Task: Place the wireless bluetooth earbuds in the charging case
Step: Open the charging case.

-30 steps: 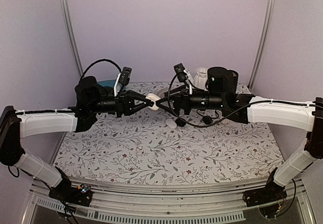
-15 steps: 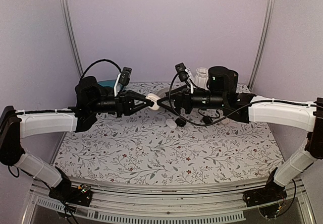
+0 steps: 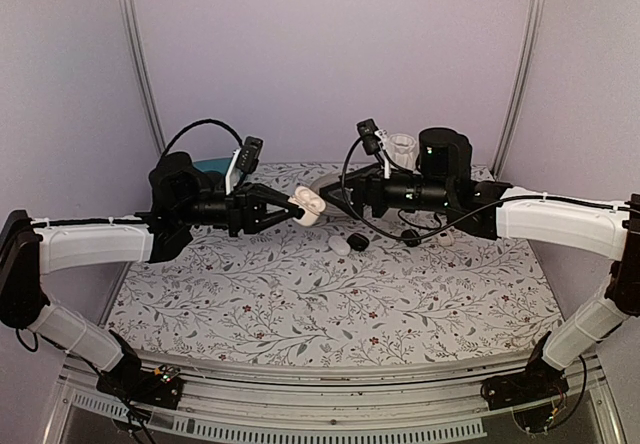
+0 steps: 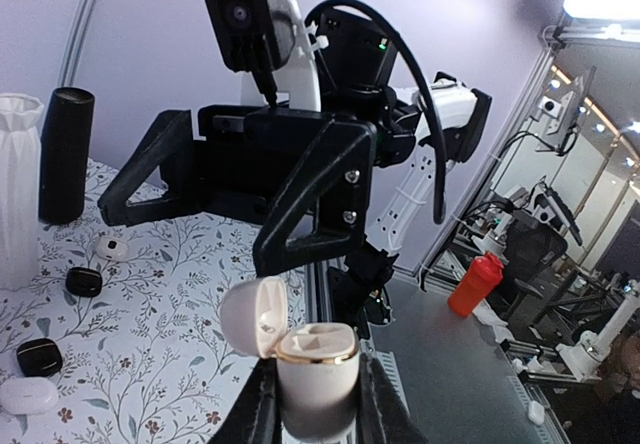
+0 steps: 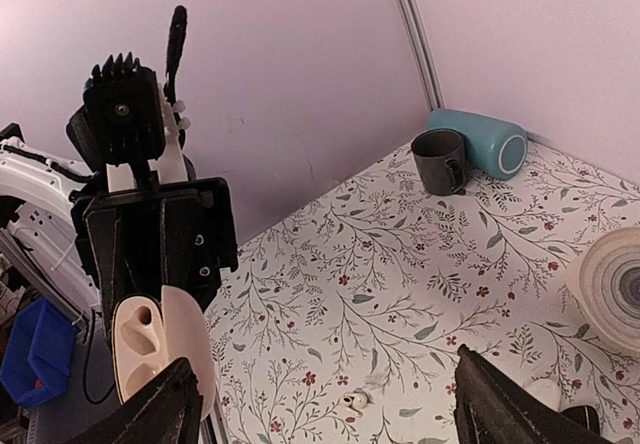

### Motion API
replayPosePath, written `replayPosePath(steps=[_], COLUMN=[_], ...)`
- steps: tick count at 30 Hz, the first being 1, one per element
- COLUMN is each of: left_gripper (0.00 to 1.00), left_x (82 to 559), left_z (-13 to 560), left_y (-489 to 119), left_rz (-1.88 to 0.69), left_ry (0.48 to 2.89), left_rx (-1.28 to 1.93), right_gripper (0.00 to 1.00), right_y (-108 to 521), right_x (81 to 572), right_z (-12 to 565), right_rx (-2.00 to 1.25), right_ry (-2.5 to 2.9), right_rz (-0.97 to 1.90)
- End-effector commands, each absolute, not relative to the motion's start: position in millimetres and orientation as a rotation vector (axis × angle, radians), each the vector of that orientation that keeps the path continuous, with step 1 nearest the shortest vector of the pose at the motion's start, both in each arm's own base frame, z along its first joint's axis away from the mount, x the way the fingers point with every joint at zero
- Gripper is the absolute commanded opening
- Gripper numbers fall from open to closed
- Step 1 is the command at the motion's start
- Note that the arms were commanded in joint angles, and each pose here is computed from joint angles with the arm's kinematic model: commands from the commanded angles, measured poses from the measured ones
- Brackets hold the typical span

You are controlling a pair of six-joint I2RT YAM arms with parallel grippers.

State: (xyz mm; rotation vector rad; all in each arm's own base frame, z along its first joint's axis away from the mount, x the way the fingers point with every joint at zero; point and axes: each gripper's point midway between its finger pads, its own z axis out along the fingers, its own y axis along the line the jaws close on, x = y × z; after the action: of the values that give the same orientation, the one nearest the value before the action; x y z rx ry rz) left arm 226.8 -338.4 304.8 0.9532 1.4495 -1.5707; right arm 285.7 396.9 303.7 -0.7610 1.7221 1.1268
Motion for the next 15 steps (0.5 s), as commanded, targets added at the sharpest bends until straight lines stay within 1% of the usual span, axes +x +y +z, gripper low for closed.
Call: replayPosePath(steps=[1,5,12,15], left_gripper=[0.0,0.0,0.0,0.0], left_x=[229.4,238.3,234.8,231.7], left_z=[307.6,304.0,308.2,309.8], left_y=[-338.8,-339.4,-339.8,-340.5], left_rz=[-1.524,-1.493,-1.505,-1.519], left_ry=[1.437,1.46,1.422,1.404], left_rx=[0.939,0.908,0.931,0.95], right_gripper=[0.87,0.86,0.84,0.77], right_y=[400.0,400.4,396.9,404.4], right_x=[272.7,267.4,262.3,257.9], right_z=[330.9,335.6,343.1,337.5], right_rx=[-0.812,-0.818,-0.811,-0.85], right_ry=[1.645,1.64,1.631,1.646], right_rz=[1.21,1.248,1.267,1.32])
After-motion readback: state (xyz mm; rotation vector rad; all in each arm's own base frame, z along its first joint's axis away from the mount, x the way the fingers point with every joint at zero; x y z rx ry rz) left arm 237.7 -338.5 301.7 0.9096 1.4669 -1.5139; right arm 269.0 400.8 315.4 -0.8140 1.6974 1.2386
